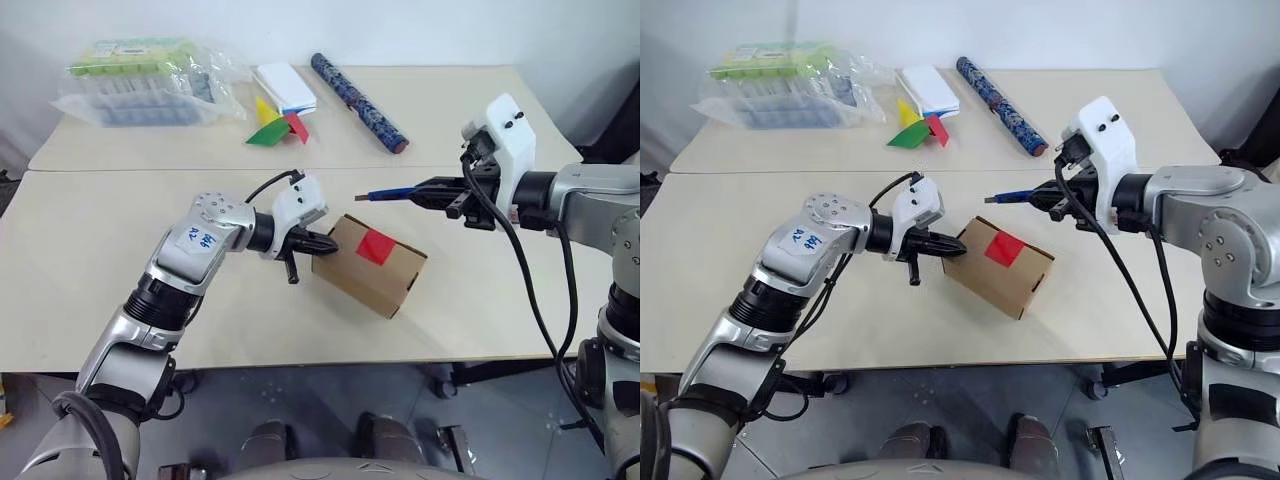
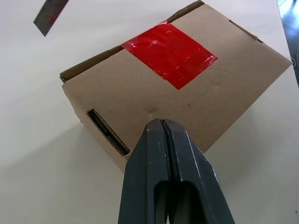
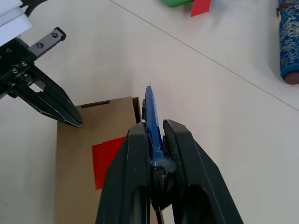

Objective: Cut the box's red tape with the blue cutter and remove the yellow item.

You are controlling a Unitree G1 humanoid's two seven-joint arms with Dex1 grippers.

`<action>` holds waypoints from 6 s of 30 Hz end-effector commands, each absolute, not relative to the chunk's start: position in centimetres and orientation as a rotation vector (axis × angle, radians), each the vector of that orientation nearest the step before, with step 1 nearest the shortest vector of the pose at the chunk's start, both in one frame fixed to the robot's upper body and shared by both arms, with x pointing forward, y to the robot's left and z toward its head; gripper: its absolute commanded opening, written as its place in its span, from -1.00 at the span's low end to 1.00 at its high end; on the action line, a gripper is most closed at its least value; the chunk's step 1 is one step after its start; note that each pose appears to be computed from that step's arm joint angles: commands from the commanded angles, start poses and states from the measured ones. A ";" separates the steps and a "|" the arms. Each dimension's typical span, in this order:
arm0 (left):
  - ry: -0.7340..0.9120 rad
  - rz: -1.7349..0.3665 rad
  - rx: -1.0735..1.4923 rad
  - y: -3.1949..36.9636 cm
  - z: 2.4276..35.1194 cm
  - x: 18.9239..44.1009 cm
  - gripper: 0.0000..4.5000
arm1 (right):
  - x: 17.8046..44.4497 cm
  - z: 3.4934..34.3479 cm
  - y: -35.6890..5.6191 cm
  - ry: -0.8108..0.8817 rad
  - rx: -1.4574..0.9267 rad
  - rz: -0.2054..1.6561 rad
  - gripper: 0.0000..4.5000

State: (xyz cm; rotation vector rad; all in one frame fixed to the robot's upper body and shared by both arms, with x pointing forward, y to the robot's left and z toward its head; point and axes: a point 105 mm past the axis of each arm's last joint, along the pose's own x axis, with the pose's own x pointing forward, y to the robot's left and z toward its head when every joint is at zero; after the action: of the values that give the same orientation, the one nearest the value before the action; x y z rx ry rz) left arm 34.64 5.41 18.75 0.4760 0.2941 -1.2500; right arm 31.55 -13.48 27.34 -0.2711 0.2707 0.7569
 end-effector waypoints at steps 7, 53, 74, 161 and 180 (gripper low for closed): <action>0.277 -1.252 0.493 4.9 19.2 34.6 -1.00 | 30.7 26.5 -12.6 0.277 -0.323 0.797 -0.93; 0.519 -1.232 0.623 4.8 15.4 34.7 -1.00 | 31.6 25.8 -13.8 0.464 -0.590 0.867 -0.93; 0.558 -1.145 0.629 4.9 14.3 34.7 -1.00 | 30.8 27.3 -13.7 0.525 -0.594 0.925 -0.93; 0.438 -1.089 0.604 5.6 15.8 37.0 -1.00 | 27.6 18.1 -28.3 0.101 -0.354 0.339 0.99; 0.358 -0.916 0.435 10.6 21.4 39.1 -1.00 | 33.5 23.7 -21.8 0.106 -0.469 0.537 0.43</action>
State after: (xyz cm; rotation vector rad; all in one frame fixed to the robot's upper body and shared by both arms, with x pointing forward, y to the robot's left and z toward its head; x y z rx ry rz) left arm 39.02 10.58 19.15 0.4286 0.4285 -0.9249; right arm 33.25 -21.60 22.60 -0.4415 0.1449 0.5511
